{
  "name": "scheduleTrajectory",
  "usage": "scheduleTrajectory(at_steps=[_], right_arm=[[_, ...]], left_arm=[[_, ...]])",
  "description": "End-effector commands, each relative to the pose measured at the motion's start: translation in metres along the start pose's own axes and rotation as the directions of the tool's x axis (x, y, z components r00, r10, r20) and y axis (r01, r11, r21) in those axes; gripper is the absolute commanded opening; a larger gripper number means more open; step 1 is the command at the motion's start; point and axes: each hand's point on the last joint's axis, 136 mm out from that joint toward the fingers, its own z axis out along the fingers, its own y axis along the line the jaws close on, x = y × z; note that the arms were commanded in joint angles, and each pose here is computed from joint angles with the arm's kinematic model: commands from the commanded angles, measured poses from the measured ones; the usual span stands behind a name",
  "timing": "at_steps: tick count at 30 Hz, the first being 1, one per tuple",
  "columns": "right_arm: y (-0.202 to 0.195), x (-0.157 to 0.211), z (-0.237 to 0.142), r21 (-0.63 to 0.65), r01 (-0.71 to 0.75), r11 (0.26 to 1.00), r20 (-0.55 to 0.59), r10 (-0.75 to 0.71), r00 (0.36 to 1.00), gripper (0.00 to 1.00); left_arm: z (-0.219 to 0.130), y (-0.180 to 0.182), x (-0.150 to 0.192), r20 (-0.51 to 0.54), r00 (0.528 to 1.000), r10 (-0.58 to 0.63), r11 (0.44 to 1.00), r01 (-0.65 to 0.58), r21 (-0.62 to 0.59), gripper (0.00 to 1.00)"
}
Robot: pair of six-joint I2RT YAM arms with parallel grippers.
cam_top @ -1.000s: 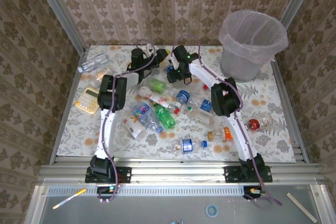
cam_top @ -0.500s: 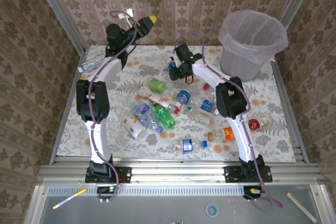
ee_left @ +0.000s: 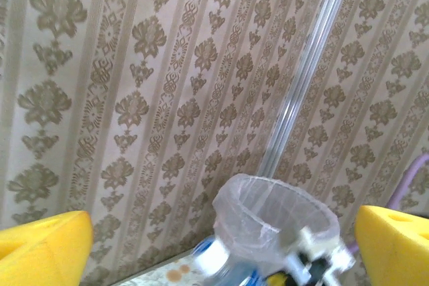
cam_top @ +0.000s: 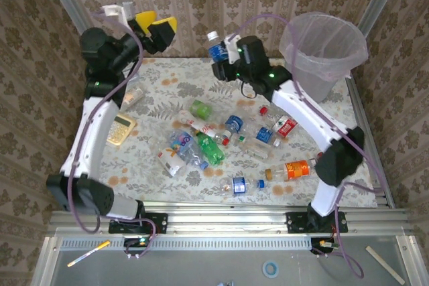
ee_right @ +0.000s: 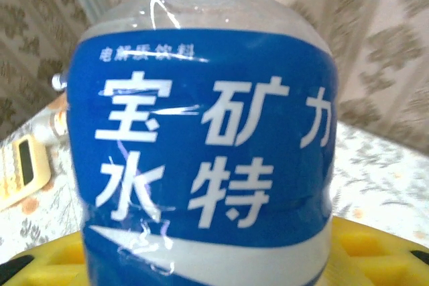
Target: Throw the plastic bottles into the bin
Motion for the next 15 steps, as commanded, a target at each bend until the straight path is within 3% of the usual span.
scheduleTrajectory(at_steps=[1, 6, 10, 12, 15], right_arm=[[-0.021, -0.051, -0.06, 0.101, -0.027, 0.995, 0.231, 0.003, 0.973, 0.51], [-0.036, -0.085, -0.157, 0.218, -0.03, 0.976, 0.466, -0.077, 0.882, 0.51], [-0.059, -0.095, -0.228, 0.359, -0.08, 0.93, 0.633, -0.18, 0.753, 0.51], [-0.067, -0.097, -0.251, 0.416, -0.1, 0.904, 0.668, -0.229, 0.708, 0.51], [-0.082, -0.101, -0.264, 0.495, -0.119, 0.861, 0.66, -0.283, 0.696, 0.51]], left_arm=[[-0.023, -0.007, 0.009, -0.069, 0.989, 0.133, 0.987, -0.138, -0.078, 1.0], [-0.058, -0.036, 0.003, -0.075, 0.979, 0.191, 0.976, -0.197, -0.089, 1.0], [-0.081, -0.047, 0.012, -0.089, 0.976, 0.2, 0.972, -0.209, -0.109, 1.0], [-0.089, -0.048, 0.018, -0.102, 0.975, 0.197, 0.97, -0.209, -0.121, 1.0], [-0.095, -0.047, 0.025, -0.117, 0.975, 0.186, 0.969, -0.202, -0.14, 1.0]])
